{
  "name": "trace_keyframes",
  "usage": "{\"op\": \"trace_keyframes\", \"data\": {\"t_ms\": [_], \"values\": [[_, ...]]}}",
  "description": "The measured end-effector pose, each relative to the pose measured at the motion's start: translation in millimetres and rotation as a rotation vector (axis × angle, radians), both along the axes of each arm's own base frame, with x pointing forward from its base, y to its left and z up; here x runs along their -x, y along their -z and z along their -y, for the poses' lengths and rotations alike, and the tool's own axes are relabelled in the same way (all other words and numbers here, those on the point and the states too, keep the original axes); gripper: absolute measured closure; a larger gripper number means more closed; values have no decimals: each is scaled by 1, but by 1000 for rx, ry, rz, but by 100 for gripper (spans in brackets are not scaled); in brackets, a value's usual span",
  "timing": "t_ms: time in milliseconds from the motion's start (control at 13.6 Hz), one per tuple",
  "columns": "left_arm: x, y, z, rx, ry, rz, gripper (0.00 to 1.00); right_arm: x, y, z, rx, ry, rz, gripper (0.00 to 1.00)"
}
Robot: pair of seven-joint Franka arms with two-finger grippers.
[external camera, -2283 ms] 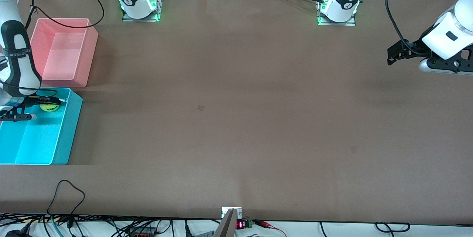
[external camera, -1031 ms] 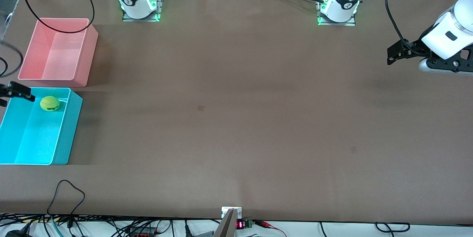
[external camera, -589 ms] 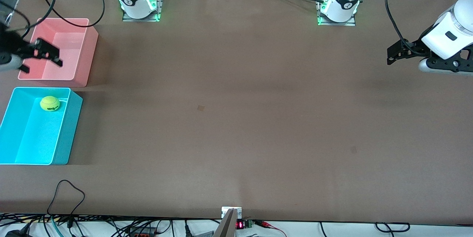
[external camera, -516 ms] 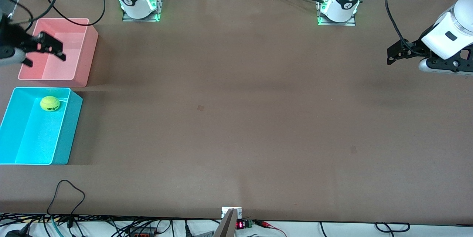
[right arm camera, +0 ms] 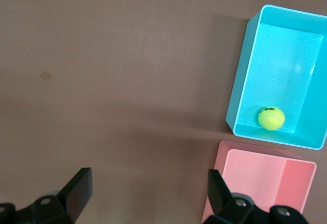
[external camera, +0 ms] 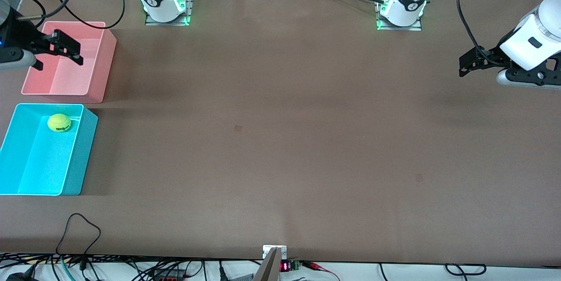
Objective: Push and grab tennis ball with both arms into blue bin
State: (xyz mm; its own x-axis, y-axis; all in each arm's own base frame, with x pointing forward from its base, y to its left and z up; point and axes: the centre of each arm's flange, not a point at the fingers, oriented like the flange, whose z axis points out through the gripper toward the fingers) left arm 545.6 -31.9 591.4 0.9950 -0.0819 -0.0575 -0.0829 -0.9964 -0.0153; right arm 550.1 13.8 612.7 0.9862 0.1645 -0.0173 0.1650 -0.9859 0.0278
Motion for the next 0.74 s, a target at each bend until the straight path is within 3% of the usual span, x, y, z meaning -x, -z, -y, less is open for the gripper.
{"op": "trace_keyframes", "data": {"t_ms": [295,736], "values": [[0,0,0,0,0,0,0,-20,13,2,10,7,-29,0],[0,0,0,0,0,-1,0,-20,10,2,10,9,-31,0]]}}
